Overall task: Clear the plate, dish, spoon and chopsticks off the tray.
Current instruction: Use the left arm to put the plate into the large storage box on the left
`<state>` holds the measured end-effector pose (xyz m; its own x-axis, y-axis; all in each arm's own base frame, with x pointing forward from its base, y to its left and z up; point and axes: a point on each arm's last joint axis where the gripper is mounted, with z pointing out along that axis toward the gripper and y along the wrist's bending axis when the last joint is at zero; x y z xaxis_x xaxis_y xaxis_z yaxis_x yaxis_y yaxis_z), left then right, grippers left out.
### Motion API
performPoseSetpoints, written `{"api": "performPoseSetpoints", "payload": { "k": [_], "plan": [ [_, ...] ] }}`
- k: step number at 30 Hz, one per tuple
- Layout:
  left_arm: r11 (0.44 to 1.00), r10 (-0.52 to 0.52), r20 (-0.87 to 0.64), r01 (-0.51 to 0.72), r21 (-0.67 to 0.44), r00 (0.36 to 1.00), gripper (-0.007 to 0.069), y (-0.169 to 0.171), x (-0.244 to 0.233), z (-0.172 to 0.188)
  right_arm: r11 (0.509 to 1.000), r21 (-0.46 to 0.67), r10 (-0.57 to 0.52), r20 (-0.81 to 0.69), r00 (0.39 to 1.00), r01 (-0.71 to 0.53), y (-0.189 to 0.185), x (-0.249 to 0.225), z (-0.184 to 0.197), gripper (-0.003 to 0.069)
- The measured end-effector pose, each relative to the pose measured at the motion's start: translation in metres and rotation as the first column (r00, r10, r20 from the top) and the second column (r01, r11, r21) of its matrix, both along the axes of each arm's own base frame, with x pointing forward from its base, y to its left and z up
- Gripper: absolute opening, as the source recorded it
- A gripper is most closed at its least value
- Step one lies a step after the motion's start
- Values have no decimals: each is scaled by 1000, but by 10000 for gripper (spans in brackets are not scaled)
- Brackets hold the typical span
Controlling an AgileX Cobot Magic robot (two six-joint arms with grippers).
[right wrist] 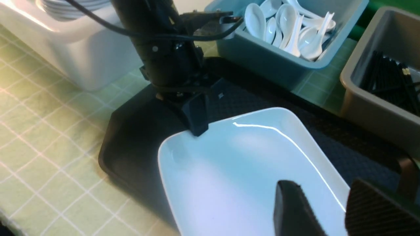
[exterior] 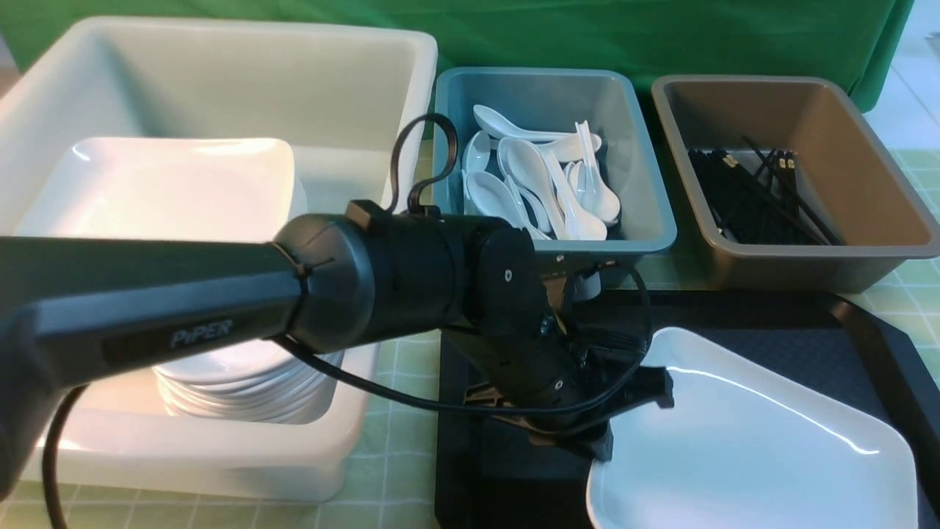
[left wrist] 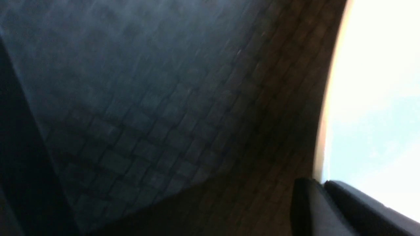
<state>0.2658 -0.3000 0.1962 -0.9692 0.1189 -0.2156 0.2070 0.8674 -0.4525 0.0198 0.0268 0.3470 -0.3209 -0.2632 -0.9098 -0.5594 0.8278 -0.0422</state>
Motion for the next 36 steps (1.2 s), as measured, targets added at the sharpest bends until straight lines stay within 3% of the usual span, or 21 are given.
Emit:
{"api": "performPoseSetpoints", "payload": {
  "k": [21, 28, 32, 36],
  "plan": [
    [989, -72, -51, 78, 124, 996, 8, 9, -5, -11, 1000, 0, 0, -2, 1000, 0, 0, 0, 0, 239],
    [994, -61, -55, 65, 85, 997, 8, 5, -5, -10, 1000, 1, -1, -12, 1000, 1, 0, 0, -1, 239],
    [997, -52, -54, 55, 60, 997, 8, 5, -4, -8, 996, 29, -71, -235, 969, 80, 0, 2, -12, 239],
    [997, -55, -54, 58, 58, 997, 8, 5, -3, -7, 983, -79, -181, -418, 890, 163, 0, 20, -31, 227]
  ]
}}
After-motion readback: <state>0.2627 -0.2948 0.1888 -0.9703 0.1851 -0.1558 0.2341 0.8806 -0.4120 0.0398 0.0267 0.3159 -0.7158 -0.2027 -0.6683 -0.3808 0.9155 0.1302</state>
